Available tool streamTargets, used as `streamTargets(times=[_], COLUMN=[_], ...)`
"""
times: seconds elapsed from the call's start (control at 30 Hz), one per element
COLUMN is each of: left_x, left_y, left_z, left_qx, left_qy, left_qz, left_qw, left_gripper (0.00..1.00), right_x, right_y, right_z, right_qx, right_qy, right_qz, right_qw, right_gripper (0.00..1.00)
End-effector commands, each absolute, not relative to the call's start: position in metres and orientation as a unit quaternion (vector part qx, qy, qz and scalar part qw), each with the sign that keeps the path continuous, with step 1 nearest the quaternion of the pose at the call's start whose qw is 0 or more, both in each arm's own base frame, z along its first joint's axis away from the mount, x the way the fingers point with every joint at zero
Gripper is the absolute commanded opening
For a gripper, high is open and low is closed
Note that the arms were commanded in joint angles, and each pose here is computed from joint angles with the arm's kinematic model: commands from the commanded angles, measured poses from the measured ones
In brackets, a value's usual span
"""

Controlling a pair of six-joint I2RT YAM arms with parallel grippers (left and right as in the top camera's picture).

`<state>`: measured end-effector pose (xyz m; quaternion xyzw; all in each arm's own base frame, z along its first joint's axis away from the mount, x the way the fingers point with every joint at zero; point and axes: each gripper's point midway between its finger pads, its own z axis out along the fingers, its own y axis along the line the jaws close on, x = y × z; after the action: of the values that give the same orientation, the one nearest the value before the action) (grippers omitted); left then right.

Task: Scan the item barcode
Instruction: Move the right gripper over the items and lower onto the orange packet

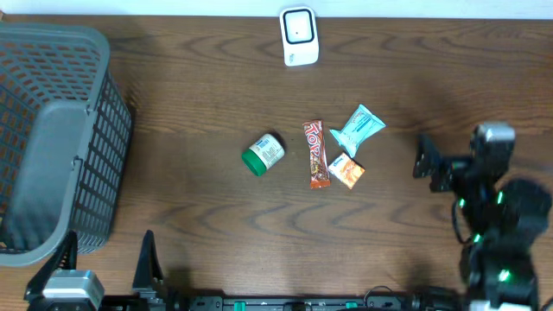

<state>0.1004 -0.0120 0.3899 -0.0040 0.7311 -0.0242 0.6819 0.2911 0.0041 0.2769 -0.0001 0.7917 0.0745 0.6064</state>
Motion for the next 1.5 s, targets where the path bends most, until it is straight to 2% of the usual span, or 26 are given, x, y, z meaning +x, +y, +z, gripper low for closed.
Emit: streamTargets(times=[0.0, 0.17, 0.33, 0.47, 0.63, 0.87, 1.03, 1.2, 1.33, 1.47], left_x=[0.099, 0.097, 0.097, 0.097, 0.097, 0.097, 0.097, 0.097, 0.097, 0.097], left_y=[-0.013, -0.014, -0.014, -0.014, -0.014, -0.014, -0.014, -0.014, -0.014, -0.014], left_z=[0.383, 0.366, 0.364, 0.364, 0.363, 0.363, 0.363, 0.363, 0.363, 0.363], left_qx=[0.003, 0.0, -0.001, -0.001, -0.001, -0.001, -0.001, -0.001, -0.001, -0.001], left_qy=[0.739, 0.762, 0.765, 0.765, 0.766, 0.766, 0.766, 0.766, 0.766, 0.766], left_qz=[-0.022, -0.024, -0.025, -0.025, -0.025, -0.025, -0.025, -0.025, -0.025, -0.025], left_qw=[0.673, 0.648, 0.643, 0.643, 0.643, 0.643, 0.643, 0.643, 0.643, 0.643], left_gripper=[0.98, 0.98, 0.98, 0.98, 0.98, 0.98, 0.98, 0.98, 0.98, 0.98], right_x=[0.309, 0.312, 0.312, 0.322, 0.316, 0.287, 0.293, 0.305, 0.31, 0.307], right_y=[0.017, 0.027, 0.055, 0.058, 0.039, 0.058, 0.097, 0.113, 0.121, 0.125], right_z=[0.292, 0.286, 0.273, 0.26, 0.217, 0.163, 0.141, 0.135, 0.128, 0.107], right_qx=[-0.016, -0.008, -0.029, -0.026, 0.114, 0.259, 0.205, 0.184, 0.245, 0.256], right_qy=[0.832, 0.895, 0.905, 0.91, 0.947, 0.954, 0.97, 0.972, 0.958, 0.959], right_qz=[0.105, 0.137, 0.222, 0.232, 0.159, 0.093, 0.094, 0.102, 0.123, 0.114], right_qw=[0.545, 0.424, 0.361, 0.342, 0.255, 0.118, 0.093, 0.105, 0.089, 0.048], right_gripper=[0.99, 0.99, 0.99, 0.99, 0.99, 0.99, 0.99, 0.99, 0.99, 0.99])
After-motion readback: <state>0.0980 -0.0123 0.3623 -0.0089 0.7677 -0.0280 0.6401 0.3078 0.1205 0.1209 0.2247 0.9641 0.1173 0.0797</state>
